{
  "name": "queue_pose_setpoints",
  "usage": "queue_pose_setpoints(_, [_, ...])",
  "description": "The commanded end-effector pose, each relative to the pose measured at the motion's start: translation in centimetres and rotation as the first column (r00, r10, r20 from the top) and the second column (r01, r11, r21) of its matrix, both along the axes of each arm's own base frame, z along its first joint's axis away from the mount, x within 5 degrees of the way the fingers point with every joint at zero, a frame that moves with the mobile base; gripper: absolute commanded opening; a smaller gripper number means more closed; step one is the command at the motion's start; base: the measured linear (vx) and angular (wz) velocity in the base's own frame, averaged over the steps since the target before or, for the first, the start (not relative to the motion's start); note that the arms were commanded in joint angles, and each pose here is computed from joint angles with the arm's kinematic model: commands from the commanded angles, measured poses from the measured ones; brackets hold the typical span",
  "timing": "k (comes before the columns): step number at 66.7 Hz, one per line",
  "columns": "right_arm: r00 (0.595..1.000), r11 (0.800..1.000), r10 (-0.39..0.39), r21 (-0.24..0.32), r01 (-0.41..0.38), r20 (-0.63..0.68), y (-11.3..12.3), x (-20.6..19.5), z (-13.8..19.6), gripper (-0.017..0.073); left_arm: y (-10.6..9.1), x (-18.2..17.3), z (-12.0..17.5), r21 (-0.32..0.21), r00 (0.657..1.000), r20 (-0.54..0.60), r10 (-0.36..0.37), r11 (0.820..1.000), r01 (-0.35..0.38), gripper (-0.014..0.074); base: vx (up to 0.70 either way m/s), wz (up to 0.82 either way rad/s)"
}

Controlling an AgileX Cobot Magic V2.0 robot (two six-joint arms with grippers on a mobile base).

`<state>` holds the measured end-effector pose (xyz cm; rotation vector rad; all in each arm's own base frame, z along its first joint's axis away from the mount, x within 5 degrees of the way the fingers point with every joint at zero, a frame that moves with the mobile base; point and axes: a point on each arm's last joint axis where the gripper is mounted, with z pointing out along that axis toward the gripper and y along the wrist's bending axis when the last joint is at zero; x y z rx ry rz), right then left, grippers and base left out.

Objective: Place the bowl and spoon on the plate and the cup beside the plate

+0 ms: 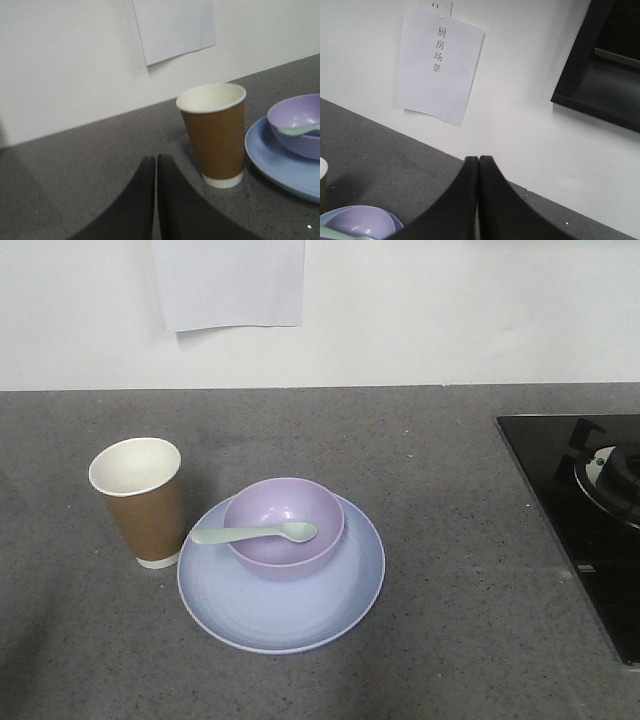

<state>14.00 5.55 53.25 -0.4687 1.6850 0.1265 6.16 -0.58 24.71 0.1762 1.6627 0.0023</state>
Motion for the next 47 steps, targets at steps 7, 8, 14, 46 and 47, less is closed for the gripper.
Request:
queue_pose_setpoints(7, [0.995, 0.999, -0.004, 0.032, 0.001, 0.100, -0.3, -0.5, 1.4, -0.0006, 0.5, -0.2, -3.1, -0.216, 0.990, 0.095, 0.106, 0.973, -0.083, -0.0006, 0.00, 0.00])
queue_pose_setpoints(8, [0.995, 0.999, -0.004, 0.032, 0.001, 0.100, -0.3, -0.5, 1.4, -0.0006, 0.5, -0.3, -3.3, -0.223, 0.989, 0.092, 0.113, 0.971, -0.090, -0.0006, 0.00, 0.00])
queue_pose_setpoints(14, [0.995, 0.999, -0.004, 0.032, 0.001, 0.100, -0.3, -0.5, 1.4, -0.0006, 0.7, -0.3, -4.2, -0.223, 0.986, 0.081, 0.146, 0.967, -0.125, -0.0006, 0.00, 0.00])
queue_pose_setpoints(46, [0.995, 0.999, -0.004, 0.033, 0.001, 0.102, -0.3, -0.5, 1.4, -0.0006, 0.8, -0.7, -4.1, -0.178, 0.982, 0.116, 0.148, 0.976, -0.126, -0.0006, 0.00, 0.00])
queue_pose_setpoints(47, [0.995, 0.999, -0.004, 0.033, 0.001, 0.102, -0.3, -0.5, 1.4, -0.0006, 0.8, -0.7, -4.1, -0.178, 0.982, 0.116, 0.148, 0.976, -0.126, -0.0006, 0.00, 0.00])
